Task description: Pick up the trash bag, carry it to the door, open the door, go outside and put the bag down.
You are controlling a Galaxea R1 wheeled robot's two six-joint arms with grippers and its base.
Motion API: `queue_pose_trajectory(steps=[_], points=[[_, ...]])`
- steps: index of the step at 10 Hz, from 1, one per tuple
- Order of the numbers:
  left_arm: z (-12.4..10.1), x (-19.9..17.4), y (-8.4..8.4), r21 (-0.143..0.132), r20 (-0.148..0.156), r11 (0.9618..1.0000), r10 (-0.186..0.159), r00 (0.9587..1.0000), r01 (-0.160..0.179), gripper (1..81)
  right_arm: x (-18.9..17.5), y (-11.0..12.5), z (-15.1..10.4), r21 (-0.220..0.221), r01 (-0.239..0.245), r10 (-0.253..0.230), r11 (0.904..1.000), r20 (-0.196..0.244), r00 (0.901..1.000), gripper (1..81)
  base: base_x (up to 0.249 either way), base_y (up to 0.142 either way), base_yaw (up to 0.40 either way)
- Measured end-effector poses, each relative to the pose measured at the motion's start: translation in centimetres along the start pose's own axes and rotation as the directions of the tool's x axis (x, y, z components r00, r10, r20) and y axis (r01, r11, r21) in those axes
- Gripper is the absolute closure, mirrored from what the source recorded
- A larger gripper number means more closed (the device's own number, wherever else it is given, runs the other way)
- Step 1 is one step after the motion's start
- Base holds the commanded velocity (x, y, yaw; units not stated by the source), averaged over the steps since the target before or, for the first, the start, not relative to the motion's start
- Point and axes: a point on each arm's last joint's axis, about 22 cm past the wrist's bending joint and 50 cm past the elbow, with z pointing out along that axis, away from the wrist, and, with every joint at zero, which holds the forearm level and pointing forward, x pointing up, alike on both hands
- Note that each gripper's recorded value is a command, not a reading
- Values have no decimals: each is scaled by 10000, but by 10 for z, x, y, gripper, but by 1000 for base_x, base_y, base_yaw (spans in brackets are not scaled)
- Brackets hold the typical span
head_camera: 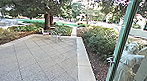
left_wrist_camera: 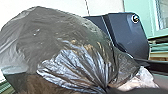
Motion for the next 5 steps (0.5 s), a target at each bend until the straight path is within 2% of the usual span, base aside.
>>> queue_pose_trajectory(steps=[5], points=[[0, 0, 0, -3, -5, 10000, 0, 10000, 0, 811, -1, 0, 0, -5, -13, 13, 10000, 33, 10000, 10, 120, 0, 0]])
